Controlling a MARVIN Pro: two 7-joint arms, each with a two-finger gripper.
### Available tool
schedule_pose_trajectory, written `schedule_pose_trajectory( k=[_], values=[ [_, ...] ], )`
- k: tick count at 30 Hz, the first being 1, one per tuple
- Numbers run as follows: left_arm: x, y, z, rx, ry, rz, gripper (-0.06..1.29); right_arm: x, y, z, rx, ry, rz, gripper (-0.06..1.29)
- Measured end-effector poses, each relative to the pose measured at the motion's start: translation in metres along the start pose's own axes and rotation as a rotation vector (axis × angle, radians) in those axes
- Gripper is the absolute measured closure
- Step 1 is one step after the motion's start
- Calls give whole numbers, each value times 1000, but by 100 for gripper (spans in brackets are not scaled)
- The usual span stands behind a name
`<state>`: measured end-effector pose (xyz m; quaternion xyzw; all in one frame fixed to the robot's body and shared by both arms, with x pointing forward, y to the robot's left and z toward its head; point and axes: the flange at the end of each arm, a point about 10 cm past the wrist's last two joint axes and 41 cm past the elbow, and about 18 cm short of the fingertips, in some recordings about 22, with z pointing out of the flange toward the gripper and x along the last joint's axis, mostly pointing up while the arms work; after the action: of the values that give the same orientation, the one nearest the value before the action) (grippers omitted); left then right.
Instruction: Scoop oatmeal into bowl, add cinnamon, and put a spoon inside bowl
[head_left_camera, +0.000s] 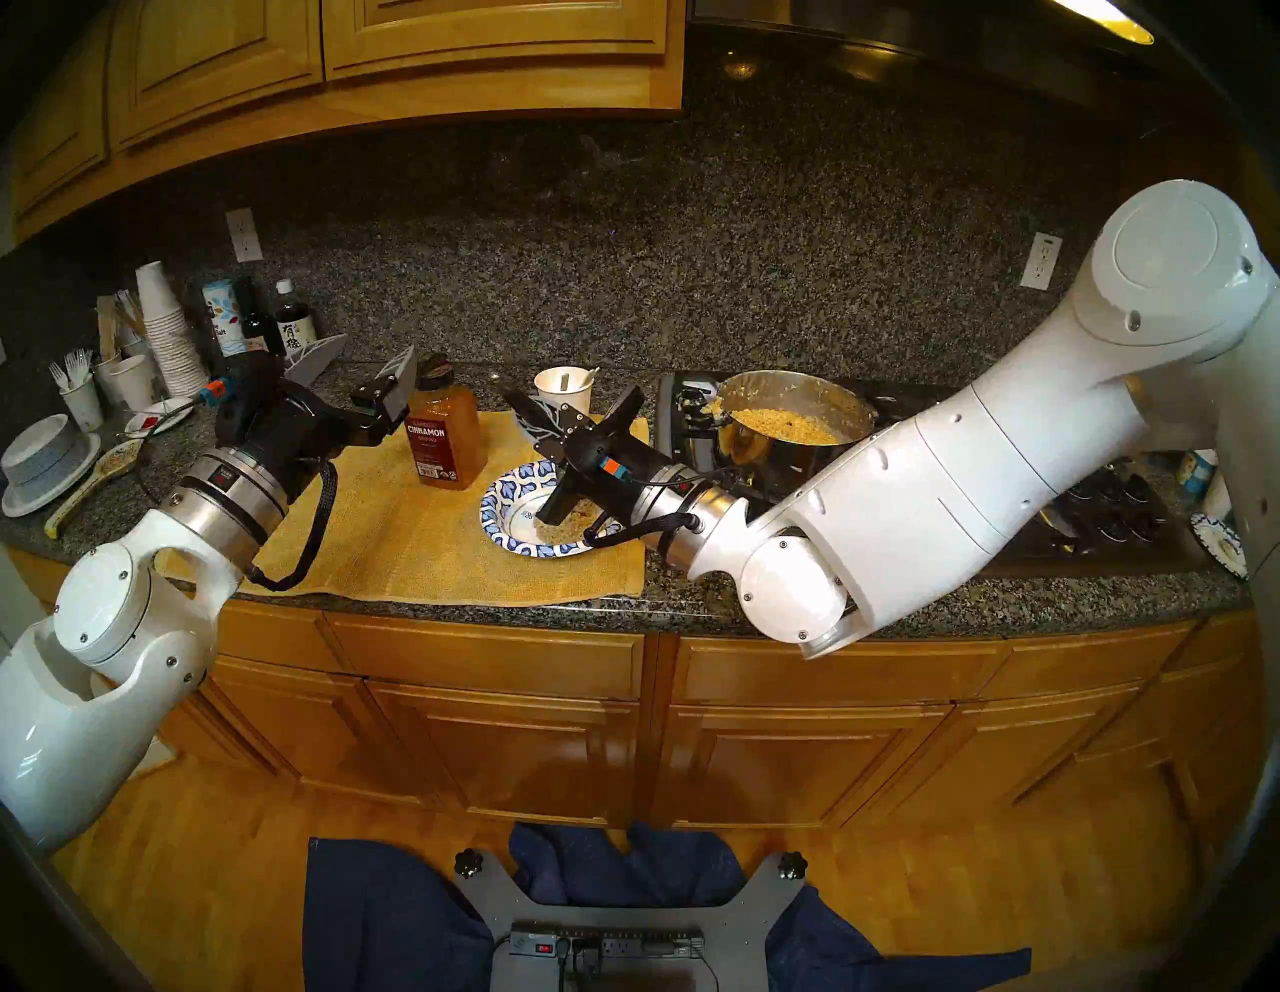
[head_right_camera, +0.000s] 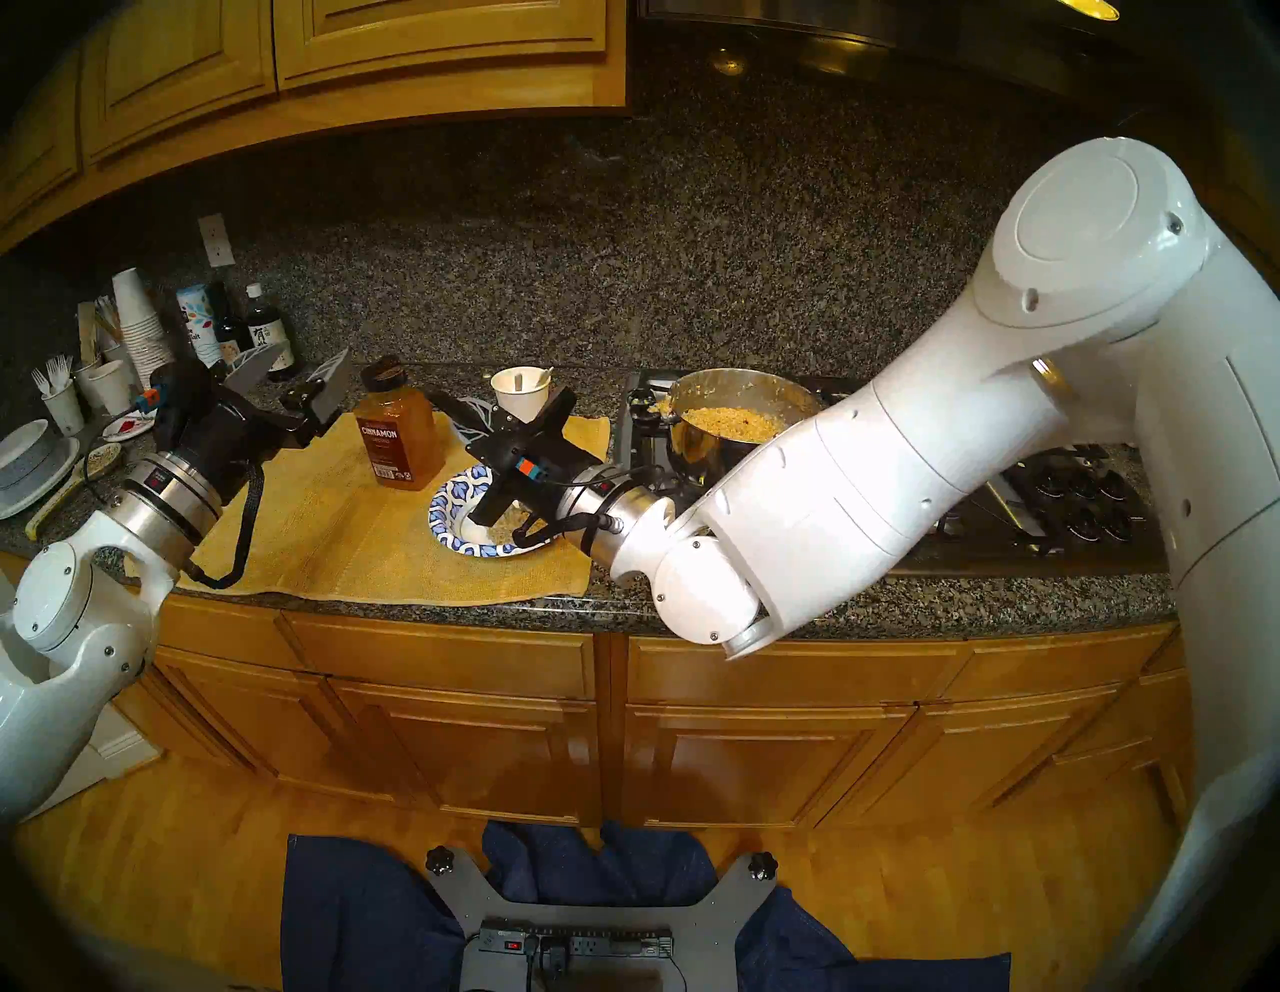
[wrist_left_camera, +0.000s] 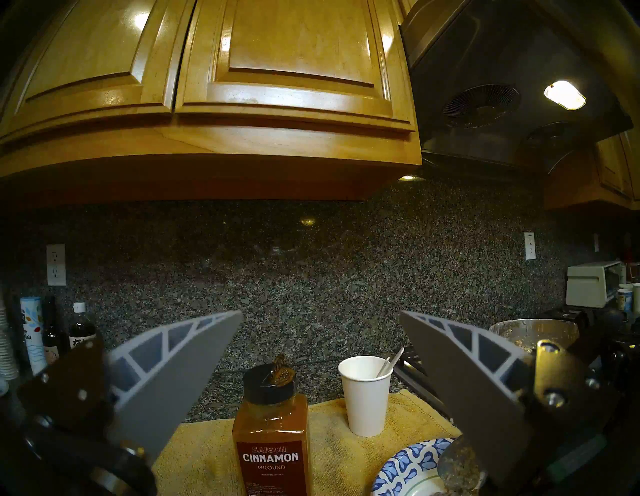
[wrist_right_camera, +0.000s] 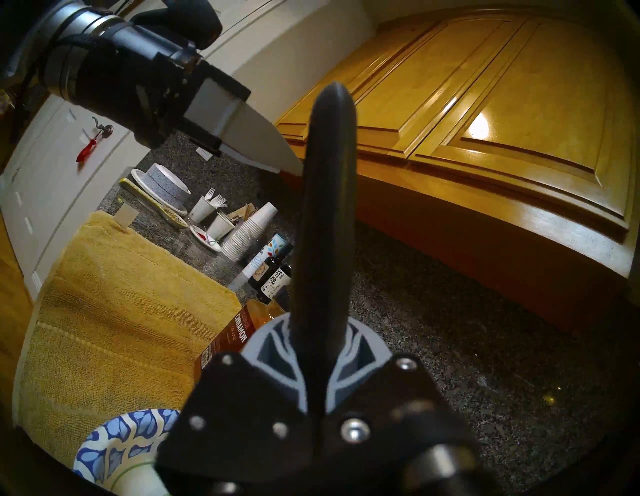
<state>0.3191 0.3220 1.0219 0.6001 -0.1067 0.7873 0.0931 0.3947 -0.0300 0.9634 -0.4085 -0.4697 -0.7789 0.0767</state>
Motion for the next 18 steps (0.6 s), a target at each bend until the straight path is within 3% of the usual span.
schedule_pose_trajectory(
  k=[15, 18],
  values=[
    [0, 0, 0, 0, 0, 0, 0, 16, 12, 2, -16, 34, -6, 124],
    [0, 0, 0, 0, 0, 0, 0, 22, 14, 2, -30, 34, 23, 124]
  ],
)
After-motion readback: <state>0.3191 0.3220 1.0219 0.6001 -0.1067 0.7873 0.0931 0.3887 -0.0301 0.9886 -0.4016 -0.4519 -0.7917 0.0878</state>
